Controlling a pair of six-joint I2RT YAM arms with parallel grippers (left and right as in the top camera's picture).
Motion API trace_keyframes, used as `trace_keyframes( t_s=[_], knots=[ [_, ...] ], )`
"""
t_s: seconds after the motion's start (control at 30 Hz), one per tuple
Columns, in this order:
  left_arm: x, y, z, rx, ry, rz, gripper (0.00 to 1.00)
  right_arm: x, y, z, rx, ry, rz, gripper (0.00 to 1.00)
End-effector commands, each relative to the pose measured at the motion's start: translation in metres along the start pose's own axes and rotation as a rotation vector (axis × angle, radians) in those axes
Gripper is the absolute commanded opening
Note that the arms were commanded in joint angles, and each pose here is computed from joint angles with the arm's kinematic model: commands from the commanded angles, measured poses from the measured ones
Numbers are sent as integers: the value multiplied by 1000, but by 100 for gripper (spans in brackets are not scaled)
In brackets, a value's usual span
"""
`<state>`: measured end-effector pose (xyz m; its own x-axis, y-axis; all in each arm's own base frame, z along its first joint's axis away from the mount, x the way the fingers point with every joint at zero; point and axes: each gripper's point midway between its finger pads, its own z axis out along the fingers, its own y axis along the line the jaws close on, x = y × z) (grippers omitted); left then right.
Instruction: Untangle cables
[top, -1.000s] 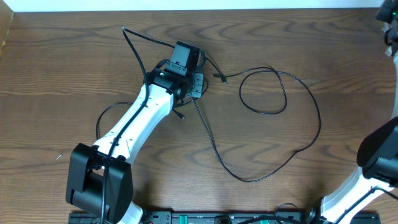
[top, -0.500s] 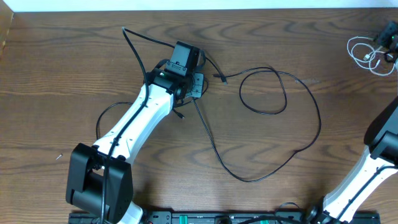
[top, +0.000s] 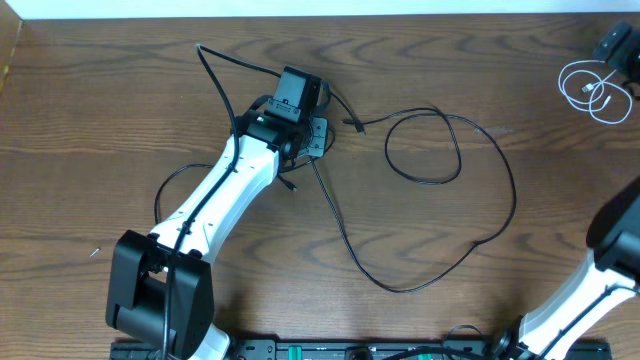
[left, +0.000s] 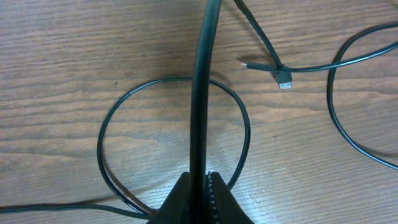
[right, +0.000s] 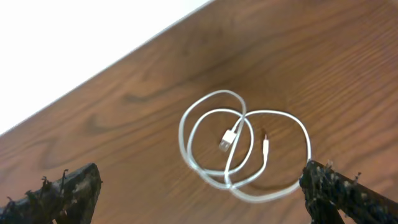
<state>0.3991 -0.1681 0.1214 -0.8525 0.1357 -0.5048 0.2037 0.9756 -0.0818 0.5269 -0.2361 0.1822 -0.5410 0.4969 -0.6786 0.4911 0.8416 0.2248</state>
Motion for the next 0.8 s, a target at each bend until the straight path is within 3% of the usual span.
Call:
trace_keyframes(
  t_s=[0.0,0.17,0.47,0.77],
  knots=[
    [-6,0,-8,2,-22,11,8,-30,17,-58,-35,-82,-2,99],
    [-6,0,-8,2,-23,11,7,-25,40,-99,-139,-54,-85,99],
    [-8,0,-12,5,-33,-25,8,27,127,-157,-685,70,-361,99],
    [-42,-5,-84,56,-234,-60,8,97,168,-161,-725,229,-642,99]
  ],
)
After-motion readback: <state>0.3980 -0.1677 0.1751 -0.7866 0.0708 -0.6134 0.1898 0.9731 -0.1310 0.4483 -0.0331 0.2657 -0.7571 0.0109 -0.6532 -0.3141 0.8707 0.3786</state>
